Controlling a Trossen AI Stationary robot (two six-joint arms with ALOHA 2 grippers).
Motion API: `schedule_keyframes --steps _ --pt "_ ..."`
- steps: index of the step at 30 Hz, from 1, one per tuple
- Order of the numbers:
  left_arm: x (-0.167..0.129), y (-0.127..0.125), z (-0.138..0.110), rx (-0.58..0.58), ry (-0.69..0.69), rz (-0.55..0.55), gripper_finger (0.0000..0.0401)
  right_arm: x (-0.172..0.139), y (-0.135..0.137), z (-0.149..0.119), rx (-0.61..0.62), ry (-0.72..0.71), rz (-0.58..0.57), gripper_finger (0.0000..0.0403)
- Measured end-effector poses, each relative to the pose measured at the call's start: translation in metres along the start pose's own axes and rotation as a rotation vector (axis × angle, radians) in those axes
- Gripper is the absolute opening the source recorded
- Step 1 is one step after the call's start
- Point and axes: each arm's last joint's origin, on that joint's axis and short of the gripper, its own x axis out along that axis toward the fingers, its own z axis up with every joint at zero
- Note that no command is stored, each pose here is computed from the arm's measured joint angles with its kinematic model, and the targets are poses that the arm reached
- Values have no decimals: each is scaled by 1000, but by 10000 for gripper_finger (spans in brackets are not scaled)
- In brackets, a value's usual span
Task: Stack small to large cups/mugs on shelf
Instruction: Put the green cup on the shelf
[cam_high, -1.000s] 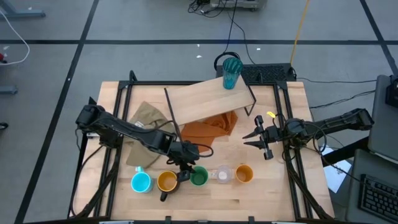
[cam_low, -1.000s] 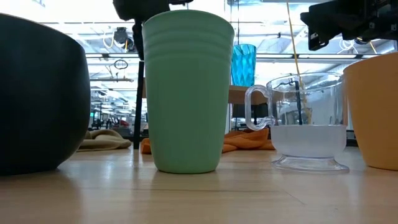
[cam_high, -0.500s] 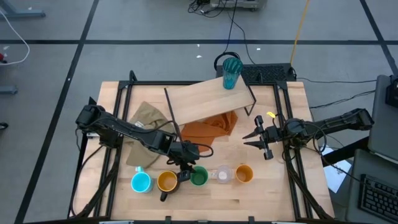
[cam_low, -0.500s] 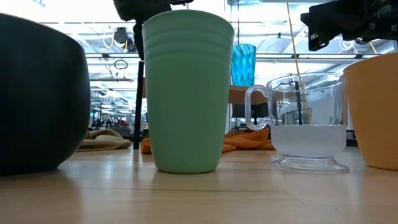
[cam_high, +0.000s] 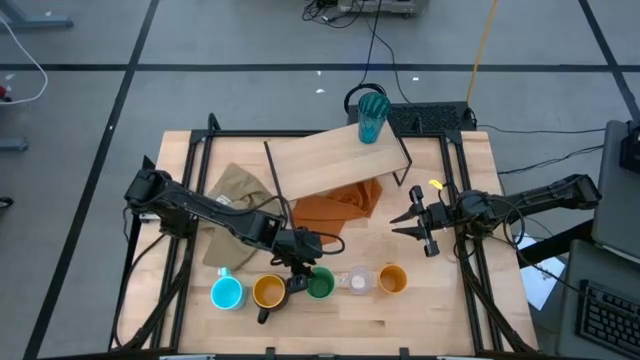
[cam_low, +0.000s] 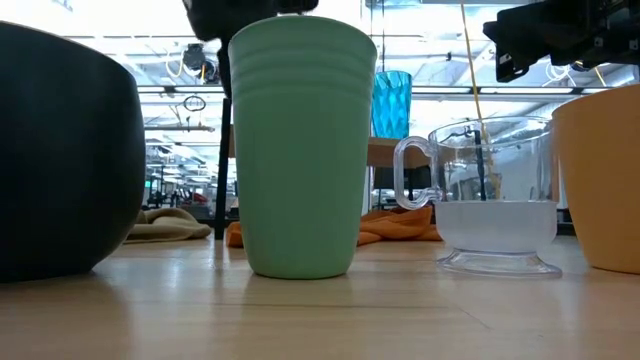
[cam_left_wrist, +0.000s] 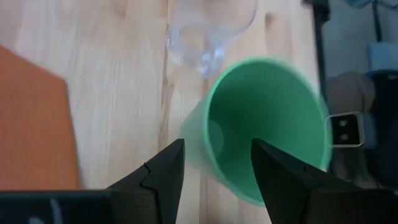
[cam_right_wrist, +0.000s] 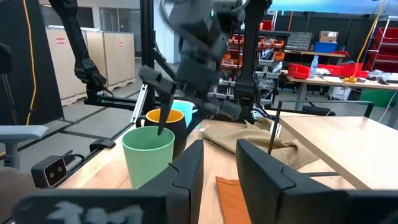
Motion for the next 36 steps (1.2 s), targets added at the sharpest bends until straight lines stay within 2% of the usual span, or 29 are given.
schedule_keyframes --steps 4,13,36 --pt "11 2 -3 -7 50 -35 186 0 0 0 0 0 0 86" --pt "7 2 2 -18 13 -61 186 0 0 0 0 0 0 86" --pt "6 4 4 49 -9 -53 186 0 0 -2 1 21 4 86"
